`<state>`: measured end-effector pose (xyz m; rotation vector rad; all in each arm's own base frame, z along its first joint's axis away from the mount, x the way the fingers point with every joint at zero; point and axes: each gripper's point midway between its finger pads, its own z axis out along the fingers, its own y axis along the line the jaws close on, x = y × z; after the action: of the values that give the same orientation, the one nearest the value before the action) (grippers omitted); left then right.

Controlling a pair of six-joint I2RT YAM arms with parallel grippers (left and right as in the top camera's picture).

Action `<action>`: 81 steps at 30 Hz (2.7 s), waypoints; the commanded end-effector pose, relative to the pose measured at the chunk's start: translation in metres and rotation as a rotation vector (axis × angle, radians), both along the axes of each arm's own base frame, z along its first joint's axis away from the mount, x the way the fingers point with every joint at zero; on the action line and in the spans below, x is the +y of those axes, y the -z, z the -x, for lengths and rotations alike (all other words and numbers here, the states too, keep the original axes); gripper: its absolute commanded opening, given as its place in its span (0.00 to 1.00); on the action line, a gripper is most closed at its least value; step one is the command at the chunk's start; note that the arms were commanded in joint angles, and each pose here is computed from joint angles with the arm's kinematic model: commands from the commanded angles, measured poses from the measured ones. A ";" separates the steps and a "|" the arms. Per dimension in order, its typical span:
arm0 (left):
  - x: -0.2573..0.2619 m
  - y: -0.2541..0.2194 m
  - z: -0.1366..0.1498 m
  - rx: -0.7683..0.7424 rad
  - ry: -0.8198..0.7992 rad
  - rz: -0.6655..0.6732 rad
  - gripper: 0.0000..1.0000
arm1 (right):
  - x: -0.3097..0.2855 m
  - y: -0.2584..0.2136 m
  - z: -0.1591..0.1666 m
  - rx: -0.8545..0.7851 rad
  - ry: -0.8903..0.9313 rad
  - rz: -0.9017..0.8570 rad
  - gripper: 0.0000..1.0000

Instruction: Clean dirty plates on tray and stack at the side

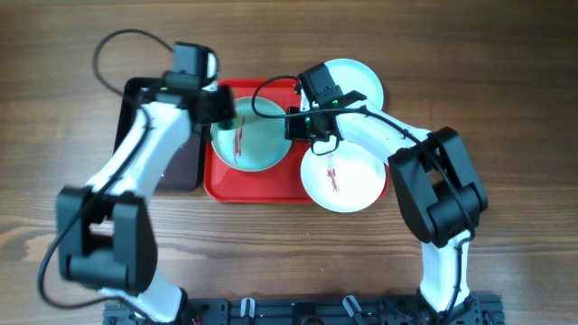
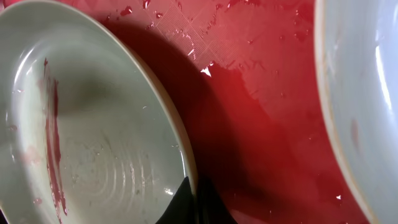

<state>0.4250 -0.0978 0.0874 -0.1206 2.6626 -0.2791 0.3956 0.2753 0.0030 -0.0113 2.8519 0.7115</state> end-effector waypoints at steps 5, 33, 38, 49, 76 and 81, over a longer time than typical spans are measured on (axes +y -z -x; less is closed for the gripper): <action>-0.021 0.054 0.001 0.075 0.089 -0.102 0.04 | 0.001 0.007 0.003 0.029 -0.010 -0.001 0.04; -0.044 0.070 0.027 0.195 0.195 0.024 0.04 | -0.009 0.005 -0.005 0.033 0.006 -0.022 0.04; -0.009 0.064 -0.008 0.067 -0.010 -0.138 0.04 | -0.009 0.005 -0.005 0.033 0.006 -0.022 0.04; -0.007 0.077 0.033 0.240 -0.048 -0.157 0.04 | -0.009 0.005 -0.005 0.031 0.006 -0.024 0.04; -0.022 0.096 -0.005 0.099 -0.029 -0.169 0.04 | -0.006 0.004 -0.003 0.035 -0.016 -0.038 0.04; -0.002 0.112 0.025 0.251 -0.102 -0.191 0.04 | -0.006 0.004 -0.003 0.035 -0.016 -0.038 0.04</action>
<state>0.4235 -0.1541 0.0132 -0.0272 2.7804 -0.2487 0.3983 0.2665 0.0046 -0.0257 2.8583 0.7527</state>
